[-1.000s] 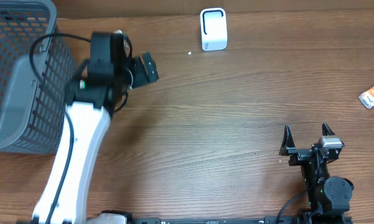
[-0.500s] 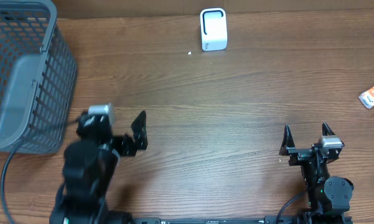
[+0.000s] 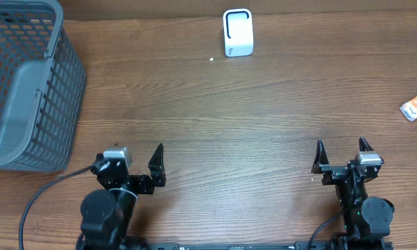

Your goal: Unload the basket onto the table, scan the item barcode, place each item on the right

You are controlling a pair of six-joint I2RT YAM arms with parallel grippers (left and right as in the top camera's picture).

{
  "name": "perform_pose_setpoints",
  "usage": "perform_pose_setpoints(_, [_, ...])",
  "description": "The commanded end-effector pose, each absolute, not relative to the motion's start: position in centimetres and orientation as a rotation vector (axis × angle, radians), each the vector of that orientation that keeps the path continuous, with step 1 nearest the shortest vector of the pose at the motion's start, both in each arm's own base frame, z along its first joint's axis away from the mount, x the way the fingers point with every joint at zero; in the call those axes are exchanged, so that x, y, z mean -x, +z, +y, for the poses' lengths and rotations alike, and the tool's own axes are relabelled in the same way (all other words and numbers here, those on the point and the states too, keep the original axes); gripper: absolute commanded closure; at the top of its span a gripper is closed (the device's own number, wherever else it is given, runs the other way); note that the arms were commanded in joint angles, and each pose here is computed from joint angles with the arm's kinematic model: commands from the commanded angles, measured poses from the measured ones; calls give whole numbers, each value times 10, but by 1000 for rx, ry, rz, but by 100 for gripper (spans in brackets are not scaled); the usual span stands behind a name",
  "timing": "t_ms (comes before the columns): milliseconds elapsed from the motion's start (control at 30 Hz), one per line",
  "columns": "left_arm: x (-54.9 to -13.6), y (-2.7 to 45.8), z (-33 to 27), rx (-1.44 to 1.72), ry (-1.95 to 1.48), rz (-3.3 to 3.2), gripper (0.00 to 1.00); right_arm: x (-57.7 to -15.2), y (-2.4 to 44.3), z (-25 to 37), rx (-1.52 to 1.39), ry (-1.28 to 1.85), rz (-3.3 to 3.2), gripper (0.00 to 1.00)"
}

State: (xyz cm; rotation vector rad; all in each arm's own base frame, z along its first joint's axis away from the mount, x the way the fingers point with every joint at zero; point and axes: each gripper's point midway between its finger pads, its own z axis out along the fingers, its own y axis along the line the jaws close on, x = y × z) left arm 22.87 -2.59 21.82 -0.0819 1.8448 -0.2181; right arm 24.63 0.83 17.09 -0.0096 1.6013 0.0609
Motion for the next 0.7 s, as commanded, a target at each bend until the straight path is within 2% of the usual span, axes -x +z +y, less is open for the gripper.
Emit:
perform_pose_setpoints(0, [-227,211,-15,100,-175,1778,0,-246,170,5,1,45,1594,0])
perform_pose_setpoints(300, [-225,213,-8,118,-159,1640,0,-246,170,6,1,46,1594,0])
perform_pose_setpoints(667, [-236,236,-11,35,-122,1418,0,-246,170,5,1,45,1594,0])
